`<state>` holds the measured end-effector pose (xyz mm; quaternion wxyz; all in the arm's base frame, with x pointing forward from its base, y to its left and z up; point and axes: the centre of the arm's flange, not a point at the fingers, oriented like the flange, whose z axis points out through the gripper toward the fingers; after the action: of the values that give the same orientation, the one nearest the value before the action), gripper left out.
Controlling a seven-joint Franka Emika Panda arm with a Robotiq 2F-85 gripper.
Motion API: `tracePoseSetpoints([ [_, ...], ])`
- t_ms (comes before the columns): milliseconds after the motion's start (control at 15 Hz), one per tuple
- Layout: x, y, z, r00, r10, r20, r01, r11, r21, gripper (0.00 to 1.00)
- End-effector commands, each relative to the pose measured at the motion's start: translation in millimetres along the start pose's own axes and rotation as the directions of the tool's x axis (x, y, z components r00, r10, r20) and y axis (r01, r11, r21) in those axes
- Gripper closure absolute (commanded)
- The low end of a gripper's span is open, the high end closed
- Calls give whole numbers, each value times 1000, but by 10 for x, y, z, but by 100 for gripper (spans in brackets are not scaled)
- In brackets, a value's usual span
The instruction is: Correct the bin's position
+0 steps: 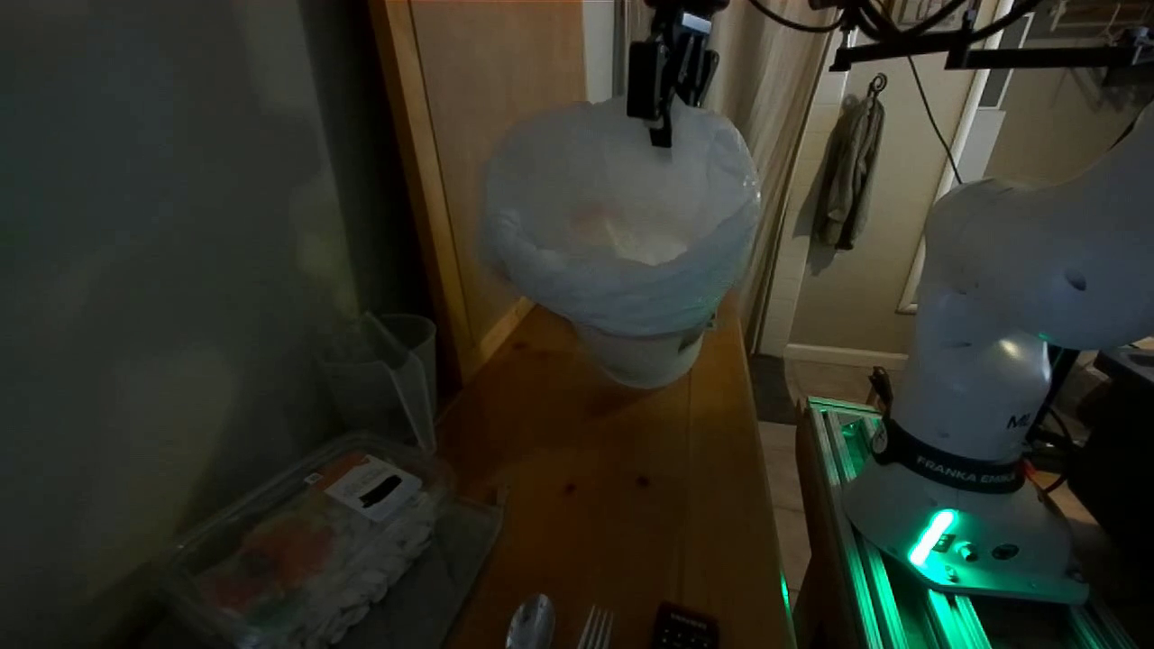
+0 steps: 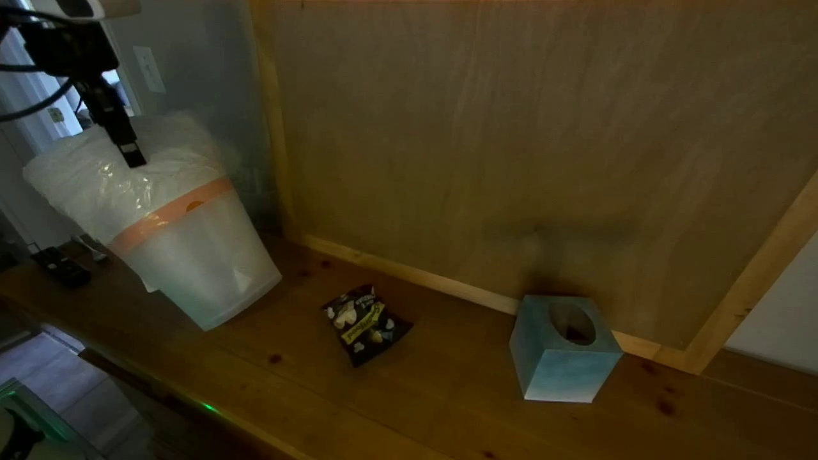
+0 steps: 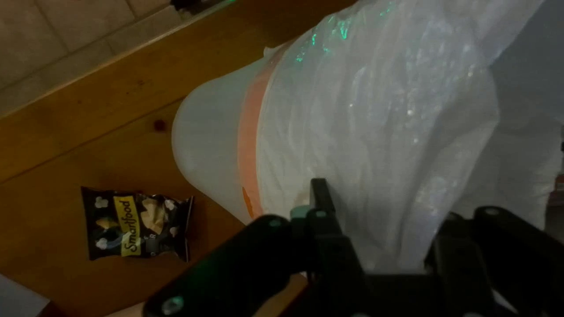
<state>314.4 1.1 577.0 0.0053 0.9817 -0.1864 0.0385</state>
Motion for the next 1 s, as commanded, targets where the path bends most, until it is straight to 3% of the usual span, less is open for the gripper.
tracePoseSetpoints([
  [0,-132,32,256,996,43,82,-55,986,160,95],
  [333,-134,107,503,966,117,232,-181,942,281,95],
  [933,-148,259,731,897,192,397,-339,876,342,95],
])
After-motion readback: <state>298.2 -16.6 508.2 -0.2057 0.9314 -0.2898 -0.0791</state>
